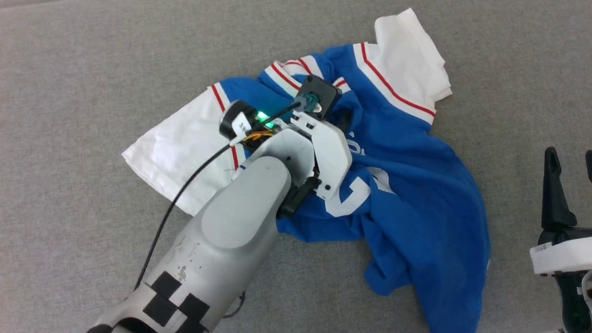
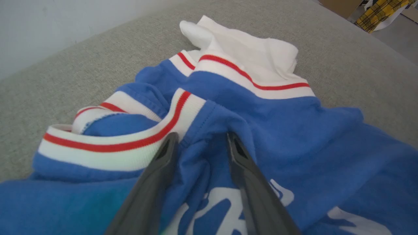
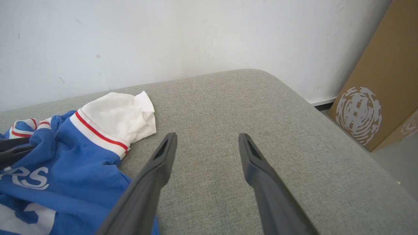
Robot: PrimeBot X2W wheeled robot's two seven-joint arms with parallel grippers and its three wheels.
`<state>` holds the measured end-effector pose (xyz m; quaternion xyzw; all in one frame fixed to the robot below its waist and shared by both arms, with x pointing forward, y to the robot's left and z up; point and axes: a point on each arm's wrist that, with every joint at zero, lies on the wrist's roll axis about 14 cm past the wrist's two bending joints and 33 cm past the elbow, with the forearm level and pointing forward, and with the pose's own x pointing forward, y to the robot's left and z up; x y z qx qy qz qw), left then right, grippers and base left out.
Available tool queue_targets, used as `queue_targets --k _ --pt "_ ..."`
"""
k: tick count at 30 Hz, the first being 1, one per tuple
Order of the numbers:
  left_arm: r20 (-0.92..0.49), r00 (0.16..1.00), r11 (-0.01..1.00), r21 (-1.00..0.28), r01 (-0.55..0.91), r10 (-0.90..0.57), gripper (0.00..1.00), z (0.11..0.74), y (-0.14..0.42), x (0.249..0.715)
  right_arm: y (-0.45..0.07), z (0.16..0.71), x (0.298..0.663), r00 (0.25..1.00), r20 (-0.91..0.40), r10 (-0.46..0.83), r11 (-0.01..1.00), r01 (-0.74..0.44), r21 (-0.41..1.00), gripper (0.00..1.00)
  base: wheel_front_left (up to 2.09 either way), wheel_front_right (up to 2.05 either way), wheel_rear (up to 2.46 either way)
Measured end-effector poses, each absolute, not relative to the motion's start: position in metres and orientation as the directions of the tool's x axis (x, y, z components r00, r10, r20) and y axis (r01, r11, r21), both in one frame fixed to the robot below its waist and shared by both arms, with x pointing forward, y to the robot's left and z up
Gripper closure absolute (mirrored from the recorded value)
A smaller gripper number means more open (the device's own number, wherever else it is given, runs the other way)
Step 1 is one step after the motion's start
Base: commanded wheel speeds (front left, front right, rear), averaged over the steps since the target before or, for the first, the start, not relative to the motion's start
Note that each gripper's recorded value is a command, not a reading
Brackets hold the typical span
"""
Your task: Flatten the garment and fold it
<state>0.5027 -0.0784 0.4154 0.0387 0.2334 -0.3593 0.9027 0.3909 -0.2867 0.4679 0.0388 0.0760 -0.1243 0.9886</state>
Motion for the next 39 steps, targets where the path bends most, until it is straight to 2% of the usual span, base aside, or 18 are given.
queue_targets --k 4,10,11,12,16,19,26,29,33,39 --pt "-0.402 0.664 0.759 -0.139 0.636 -0.63 0.0 0.424 -0.079 0.506 -0.289 0.467 0.39 0.956 -0.161 -0.247 0.964 0.259 0.057 0.0 0.0 0.0 0.0" --pt "-0.188 0.808 0.829 -0.168 0.533 -0.558 0.0 0.482 -0.056 0.531 -0.282 0.476 0.395 0.966 -0.132 -0.224 0.969 0.235 0.075 0.0 0.0 0.0 0.0" --pt "-0.136 0.834 0.842 -0.165 0.513 -0.535 0.0 0.496 -0.048 0.535 -0.28 0.478 0.396 0.968 -0.125 -0.219 0.97 0.229 0.079 0.0 0.0 0.0 0.0" --pt "-0.021 0.881 0.87 -0.169 0.463 -0.473 0.0 0.529 -0.026 0.544 -0.277 0.483 0.396 0.972 -0.111 -0.209 0.972 0.219 0.087 0.0 0.0 0.0 0.0" --pt "0.084 0.929 0.915 -0.162 0.37 -0.361 0.0 0.556 0.016 0.543 -0.273 0.49 0.395 0.976 -0.094 -0.197 0.974 0.206 0.096 0.0 0.0 0.0 0.0" --pt "0.103 0.964 0.953 -0.16 0.258 -0.244 0.0 0.553 0.063 0.526 -0.269 0.496 0.392 0.979 -0.084 -0.185 0.976 0.193 0.103 0.0 0.0 0.0 0.0" --pt "0.012 0.999 0.98 -0.194 0.033 -0.031 0.0 0.524 0.137 0.471 -0.26 0.505 0.392 0.986 -0.064 -0.154 0.981 0.16 0.111 0.0 0.0 0.0 0.0" --pt "-0.031 0.999 0.988 -0.152 0.02 -0.025 0.0 0.518 0.15 0.468 -0.252 0.503 0.398 0.989 -0.071 -0.13 0.984 0.138 0.114 0.0 0.0 0.0 0.0" --pt "-0.171 0.981 0.994 -0.084 0.072 -0.086 0.0 0.492 0.146 0.474 -0.246 0.499 0.404 0.99 -0.085 -0.111 0.986 0.121 0.111 0.0 0.0 0.0 0.0" --pt "-0.434 0.893 0.993 -0.015 0.119 -0.114 0.0 0.44 0.145 0.486 -0.241 0.486 0.412 0.988 -0.12 -0.097 0.988 0.111 0.111 0.0 0.0 0.0 0.0"
